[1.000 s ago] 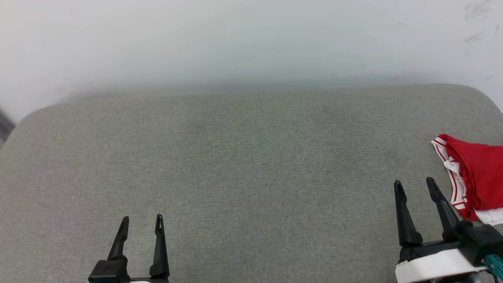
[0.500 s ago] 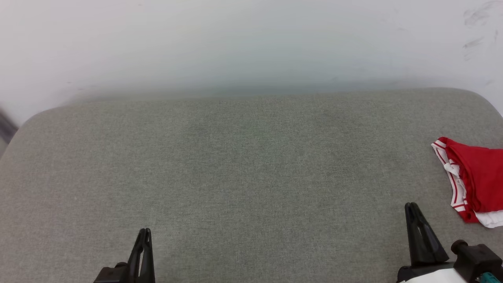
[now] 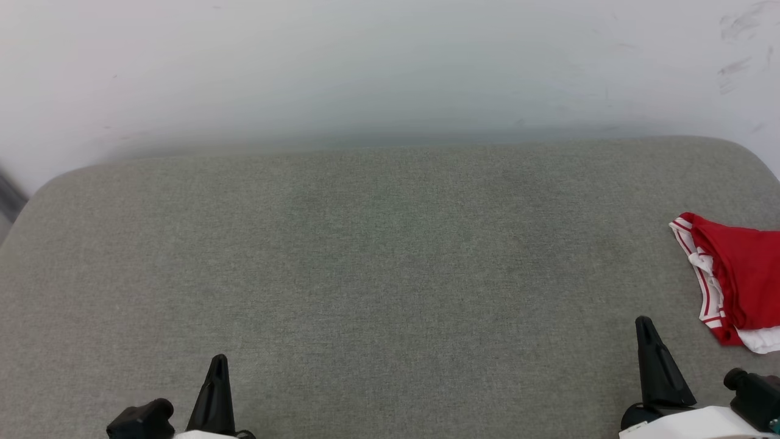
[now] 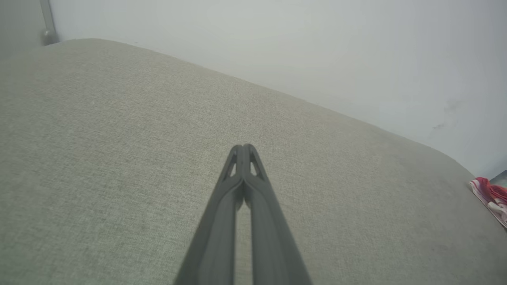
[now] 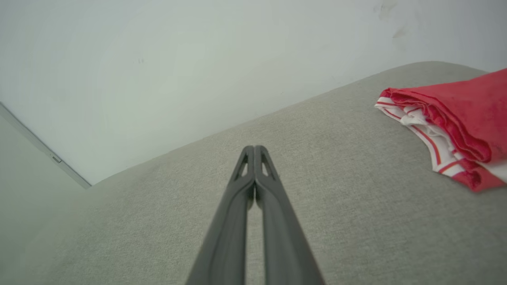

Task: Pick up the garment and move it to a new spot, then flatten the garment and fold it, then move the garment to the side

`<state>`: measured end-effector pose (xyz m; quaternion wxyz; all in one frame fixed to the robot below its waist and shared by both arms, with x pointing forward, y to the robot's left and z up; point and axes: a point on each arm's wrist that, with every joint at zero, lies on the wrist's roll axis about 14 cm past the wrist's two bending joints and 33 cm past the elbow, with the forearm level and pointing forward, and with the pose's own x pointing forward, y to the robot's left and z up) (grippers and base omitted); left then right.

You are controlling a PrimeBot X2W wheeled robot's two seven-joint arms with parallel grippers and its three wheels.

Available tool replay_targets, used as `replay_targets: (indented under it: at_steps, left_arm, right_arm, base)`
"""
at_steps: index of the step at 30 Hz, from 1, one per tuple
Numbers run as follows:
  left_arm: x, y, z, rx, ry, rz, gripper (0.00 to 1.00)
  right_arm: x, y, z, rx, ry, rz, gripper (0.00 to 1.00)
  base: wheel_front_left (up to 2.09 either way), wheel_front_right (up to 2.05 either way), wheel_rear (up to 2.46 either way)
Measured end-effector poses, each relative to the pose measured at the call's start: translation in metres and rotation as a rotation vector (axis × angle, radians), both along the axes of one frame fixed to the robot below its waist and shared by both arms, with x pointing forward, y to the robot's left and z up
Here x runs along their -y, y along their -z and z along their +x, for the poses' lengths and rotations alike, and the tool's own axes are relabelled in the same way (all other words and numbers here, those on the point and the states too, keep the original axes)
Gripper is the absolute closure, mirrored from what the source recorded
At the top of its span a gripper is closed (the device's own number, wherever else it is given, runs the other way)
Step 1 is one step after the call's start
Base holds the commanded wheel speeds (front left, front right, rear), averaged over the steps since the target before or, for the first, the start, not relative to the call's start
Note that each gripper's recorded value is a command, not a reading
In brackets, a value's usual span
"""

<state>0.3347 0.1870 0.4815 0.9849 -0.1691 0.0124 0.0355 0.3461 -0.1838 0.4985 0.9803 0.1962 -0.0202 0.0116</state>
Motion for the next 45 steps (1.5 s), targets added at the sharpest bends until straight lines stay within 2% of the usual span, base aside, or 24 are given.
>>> replay_targets:
  at_steps: [18,45]
  left_arm:
    - [-0.005,0.004,0.013,-0.024,-0.017,-0.300,1.00]
    - [-0.008,-0.001,0.028,-0.019,-0.019,-0.655,1.00]
  right_arm:
    - [0.008,0.003,0.010,-0.034,0.027,0.282,1.00]
    - [0.014,0.004,0.021,-0.063,0.039,0.621,1.00]
  base:
    - [0.00,0.00,0.00]
    - [0.00,0.00,0.00]
